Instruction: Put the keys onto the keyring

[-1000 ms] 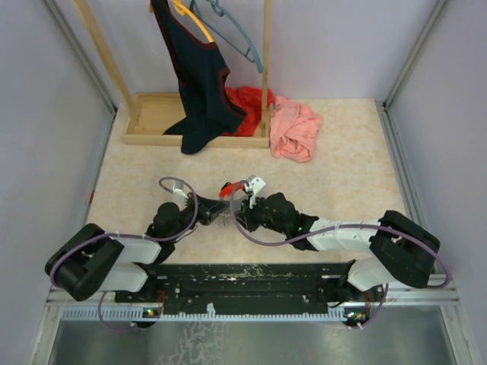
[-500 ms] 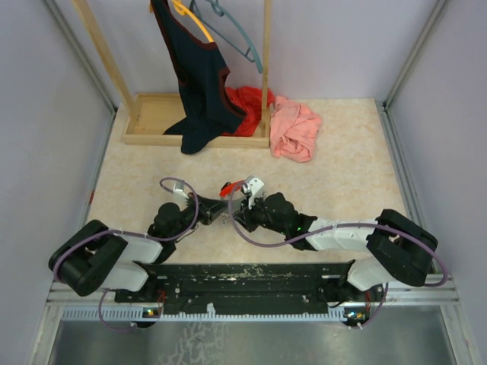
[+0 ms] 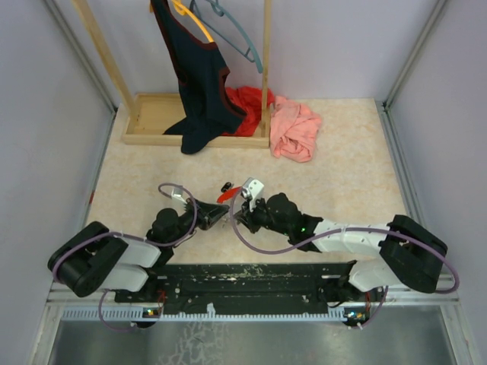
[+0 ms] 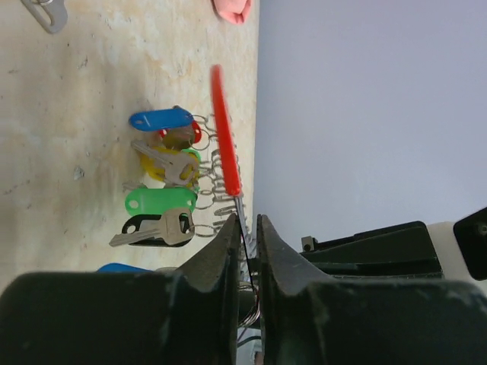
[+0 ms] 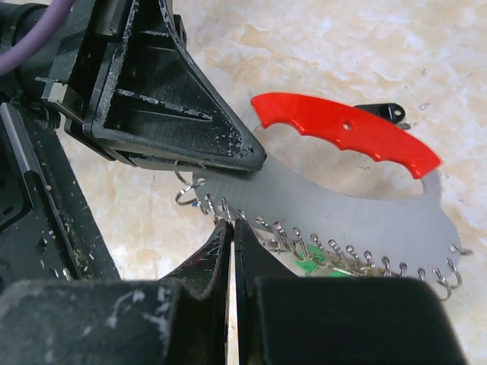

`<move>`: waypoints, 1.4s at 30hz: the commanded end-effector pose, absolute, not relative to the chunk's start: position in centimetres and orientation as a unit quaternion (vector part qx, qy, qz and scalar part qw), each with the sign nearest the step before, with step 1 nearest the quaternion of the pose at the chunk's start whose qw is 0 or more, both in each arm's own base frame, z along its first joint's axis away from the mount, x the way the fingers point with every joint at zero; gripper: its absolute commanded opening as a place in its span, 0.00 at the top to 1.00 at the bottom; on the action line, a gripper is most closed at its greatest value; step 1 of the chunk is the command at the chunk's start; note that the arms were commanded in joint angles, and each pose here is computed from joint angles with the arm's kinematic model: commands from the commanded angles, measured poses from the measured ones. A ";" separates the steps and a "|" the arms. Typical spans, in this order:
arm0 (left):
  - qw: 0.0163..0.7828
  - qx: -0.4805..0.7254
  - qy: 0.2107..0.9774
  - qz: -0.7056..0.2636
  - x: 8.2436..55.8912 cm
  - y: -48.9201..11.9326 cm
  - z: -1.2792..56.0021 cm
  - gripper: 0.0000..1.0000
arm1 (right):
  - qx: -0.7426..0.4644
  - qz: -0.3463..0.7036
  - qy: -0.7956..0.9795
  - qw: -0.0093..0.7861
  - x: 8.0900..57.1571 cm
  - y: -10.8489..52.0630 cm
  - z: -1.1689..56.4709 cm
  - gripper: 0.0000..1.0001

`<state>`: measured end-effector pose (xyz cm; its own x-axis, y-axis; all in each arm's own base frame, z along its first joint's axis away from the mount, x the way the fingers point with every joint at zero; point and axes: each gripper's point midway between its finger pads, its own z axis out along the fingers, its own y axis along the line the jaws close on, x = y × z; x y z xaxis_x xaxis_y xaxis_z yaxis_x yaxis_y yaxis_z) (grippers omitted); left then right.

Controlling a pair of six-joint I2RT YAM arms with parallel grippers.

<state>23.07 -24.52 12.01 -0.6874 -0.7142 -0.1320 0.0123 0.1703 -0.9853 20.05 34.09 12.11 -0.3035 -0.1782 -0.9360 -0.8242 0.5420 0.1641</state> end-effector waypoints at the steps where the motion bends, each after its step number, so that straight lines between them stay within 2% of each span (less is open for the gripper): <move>1: 0.323 -0.240 0.693 -0.598 22.6 -24.1 12.6 0.78 | -0.366 0.321 0.702 0.520 20.3 33.6 14.7 1.00; 8: 0.342 -0.212 0.723 -0.561 21.5 -23.1 11.0 0.47 | -0.400 0.299 0.698 0.513 20.2 32.9 14.1 1.00; 13: 0.400 -0.145 0.764 -0.485 21.4 -21.6 9.8 0.39 | -0.430 0.305 0.692 0.494 19.8 32.8 13.5 1.00; 18: 0.516 -0.029 0.751 -0.410 22.3 -19.8 12.4 0.29 | -0.464 0.290 0.687 0.478 19.6 32.0 12.5 1.00; 22: 0.561 0.068 0.731 -0.383 22.4 -20.3 14.1 0.28 | -0.480 0.298 0.675 0.475 19.1 31.8 12.6 1.00; 28: 0.572 0.173 0.696 -0.399 21.9 -22.7 14.8 0.29 | -0.486 0.308 0.657 0.487 18.6 31.6 12.9 1.00; 33: 0.565 0.255 0.670 -0.408 21.2 -24.4 14.8 0.30 | -0.489 0.307 0.658 0.483 18.7 31.4 12.9 1.00; 42: 0.543 0.328 0.646 -0.425 19.9 -25.9 13.8 0.31 | -0.483 0.344 0.637 0.492 18.0 31.6 13.9 1.00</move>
